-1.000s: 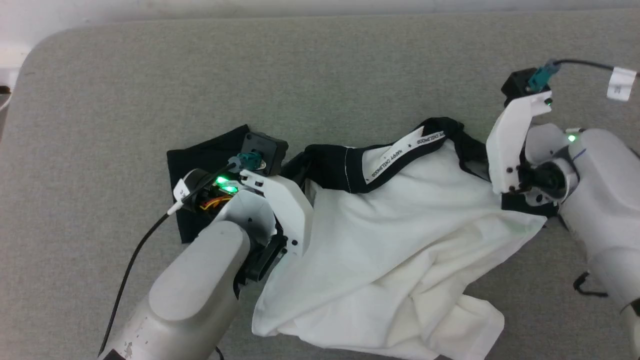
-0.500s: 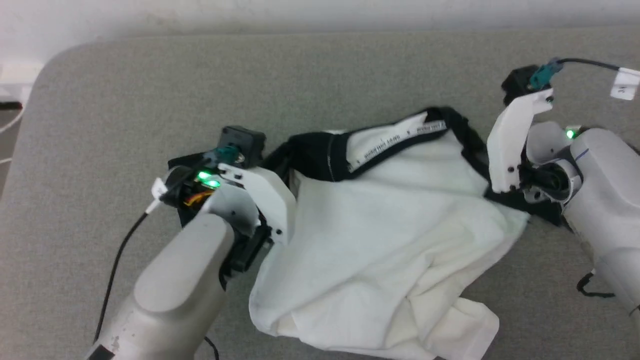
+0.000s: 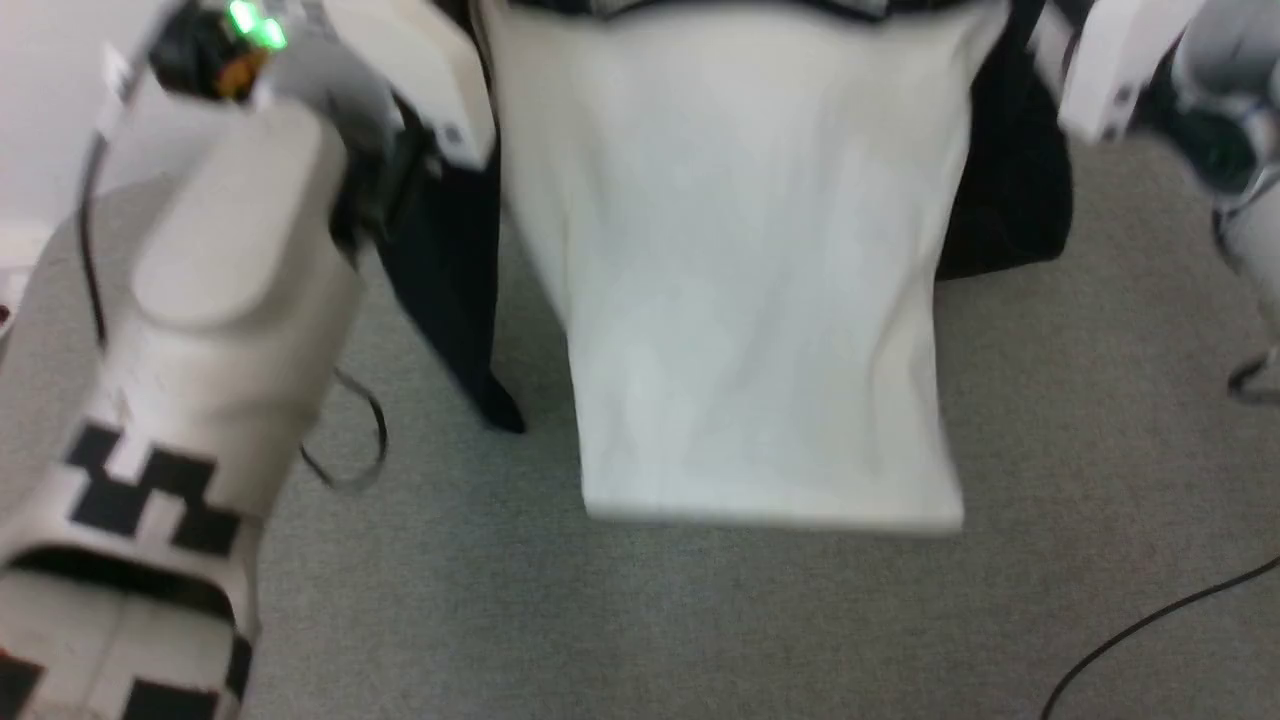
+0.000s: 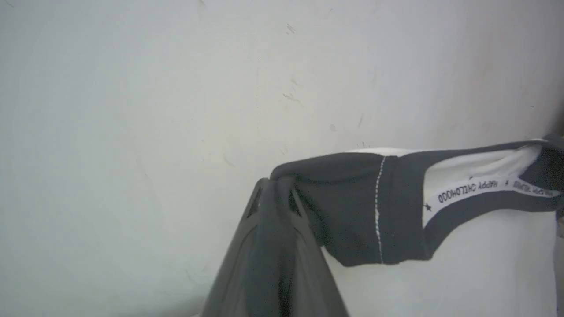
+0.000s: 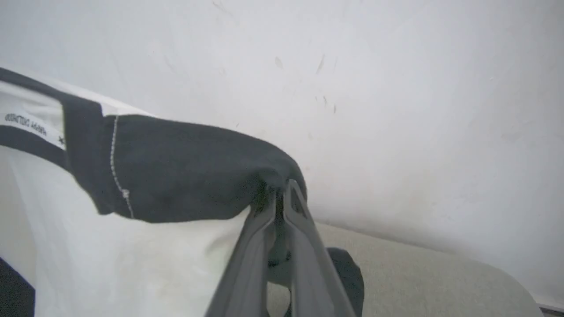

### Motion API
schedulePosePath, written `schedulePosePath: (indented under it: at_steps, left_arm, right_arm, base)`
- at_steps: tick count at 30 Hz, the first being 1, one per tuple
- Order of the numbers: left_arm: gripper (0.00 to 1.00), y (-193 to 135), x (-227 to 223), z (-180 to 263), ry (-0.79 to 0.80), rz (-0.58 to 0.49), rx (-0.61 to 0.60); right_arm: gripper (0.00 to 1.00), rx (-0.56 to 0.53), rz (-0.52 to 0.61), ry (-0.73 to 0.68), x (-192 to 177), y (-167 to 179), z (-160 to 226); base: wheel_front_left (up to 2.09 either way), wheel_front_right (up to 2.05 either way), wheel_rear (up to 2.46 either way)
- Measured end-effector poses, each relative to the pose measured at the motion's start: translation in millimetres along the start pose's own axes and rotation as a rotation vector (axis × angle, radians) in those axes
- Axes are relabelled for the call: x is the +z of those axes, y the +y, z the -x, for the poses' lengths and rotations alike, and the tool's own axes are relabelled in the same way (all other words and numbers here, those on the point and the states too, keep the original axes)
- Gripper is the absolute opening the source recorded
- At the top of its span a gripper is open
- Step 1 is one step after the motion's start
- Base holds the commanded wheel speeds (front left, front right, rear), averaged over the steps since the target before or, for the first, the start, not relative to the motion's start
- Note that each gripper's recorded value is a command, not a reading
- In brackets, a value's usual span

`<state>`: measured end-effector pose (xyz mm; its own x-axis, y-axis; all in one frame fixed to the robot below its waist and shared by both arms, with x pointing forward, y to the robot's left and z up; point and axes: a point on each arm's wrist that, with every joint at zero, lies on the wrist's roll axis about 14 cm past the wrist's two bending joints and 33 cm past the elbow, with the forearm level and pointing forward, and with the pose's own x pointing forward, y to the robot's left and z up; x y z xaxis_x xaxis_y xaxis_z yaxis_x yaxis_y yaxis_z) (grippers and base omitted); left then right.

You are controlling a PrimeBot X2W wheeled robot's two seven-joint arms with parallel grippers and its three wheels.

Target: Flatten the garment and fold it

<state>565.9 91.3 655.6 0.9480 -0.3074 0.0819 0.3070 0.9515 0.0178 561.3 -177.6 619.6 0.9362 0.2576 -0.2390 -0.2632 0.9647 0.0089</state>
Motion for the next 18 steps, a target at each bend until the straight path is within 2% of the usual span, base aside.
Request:
schedulePosePath:
  at_steps: [5, 12, 15, 18]
  left_arm:
    - [0.00, 13.9, 54.6, -38.3, -0.150, -0.061, 0.038]
    - [0.00, 26.3, 100.7, -77.0, -0.316, -0.120, 0.070]
    - [0.00, 31.4, 104.2, -91.0, -0.340, -0.131, 0.081]
    - [0.00, 38.3, 91.1, -103.9, -0.329, -0.131, 0.093]
  right_arm:
    - [0.00, -0.042, 0.061, -0.253, 78.8, -13.5, -6.5]
    - [0.00, -0.078, 0.145, -0.506, 141.5, -21.2, -17.5]
    - [0.00, -0.081, 0.181, -0.594, 158.6, -21.4, -23.2]
    - [0.00, -0.073, 0.194, -0.606, 154.7, -19.6, -38.2]
  base:
    - [0.00, 0.00, 0.00]
    - [0.00, 0.00, 0.00]
    - [0.00, 0.00, 0.00]
    - [0.00, 0.00, 0.00]
